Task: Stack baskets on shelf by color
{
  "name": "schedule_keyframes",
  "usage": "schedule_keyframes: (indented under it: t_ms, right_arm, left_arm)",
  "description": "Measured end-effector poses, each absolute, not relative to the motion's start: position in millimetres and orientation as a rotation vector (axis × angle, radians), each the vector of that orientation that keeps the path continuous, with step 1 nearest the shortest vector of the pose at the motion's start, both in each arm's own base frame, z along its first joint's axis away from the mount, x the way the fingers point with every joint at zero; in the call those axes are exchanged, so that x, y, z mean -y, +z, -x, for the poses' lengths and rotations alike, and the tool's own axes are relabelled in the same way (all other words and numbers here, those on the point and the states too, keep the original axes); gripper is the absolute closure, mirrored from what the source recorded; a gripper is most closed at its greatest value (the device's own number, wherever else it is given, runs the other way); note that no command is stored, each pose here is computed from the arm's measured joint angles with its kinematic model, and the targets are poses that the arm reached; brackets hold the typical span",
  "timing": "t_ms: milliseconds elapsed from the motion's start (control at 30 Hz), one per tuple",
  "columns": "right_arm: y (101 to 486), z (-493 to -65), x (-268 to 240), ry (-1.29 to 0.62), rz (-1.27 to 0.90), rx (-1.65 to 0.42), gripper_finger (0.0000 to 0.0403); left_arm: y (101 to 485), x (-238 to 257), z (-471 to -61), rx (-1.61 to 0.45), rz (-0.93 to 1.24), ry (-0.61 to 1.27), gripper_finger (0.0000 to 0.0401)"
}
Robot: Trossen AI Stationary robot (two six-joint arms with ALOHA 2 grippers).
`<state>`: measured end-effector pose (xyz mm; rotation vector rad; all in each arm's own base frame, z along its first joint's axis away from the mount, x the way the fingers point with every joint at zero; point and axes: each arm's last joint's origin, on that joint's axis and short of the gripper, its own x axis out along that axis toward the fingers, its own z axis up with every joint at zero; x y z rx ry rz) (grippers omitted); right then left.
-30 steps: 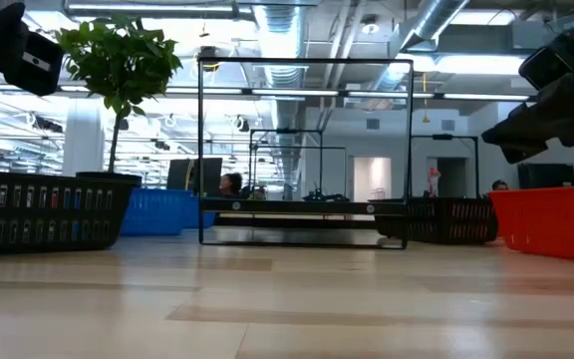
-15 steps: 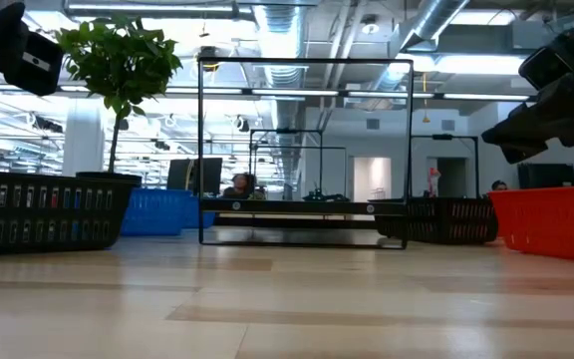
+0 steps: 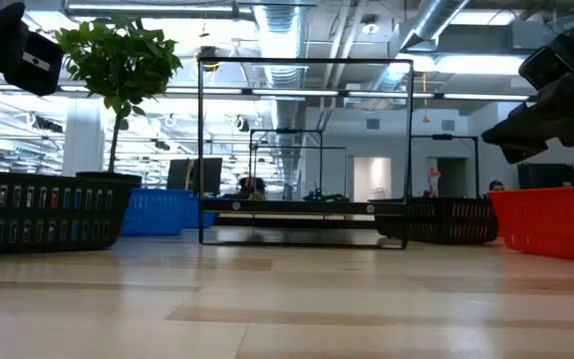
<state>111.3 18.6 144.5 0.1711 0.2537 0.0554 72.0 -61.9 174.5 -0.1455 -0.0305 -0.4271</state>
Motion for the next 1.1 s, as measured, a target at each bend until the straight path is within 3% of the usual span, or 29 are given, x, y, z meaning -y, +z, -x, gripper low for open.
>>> schedule_keyframes:
  t_ms: [533,833,1100]
  right_arm:
    - [145.2,-111.5,-18.5,0.057,-0.144,-0.246,0.0280]
    - [162.2,-114.1,-19.0,0.071,-0.167,-0.070,0.0280]
    - [181.5,-113.4,-18.9,0.097,-0.315,0.122,0.0280]
  left_arm:
    - [175.6,59.9,-72.7,0.063,0.055,-0.351,0.0234]
    - [177.1,58.0,-73.2,0.073,0.077,-0.283,0.0234]
    - [193.3,55.6,-71.2,0.198,0.283,-0.291,0.0234]
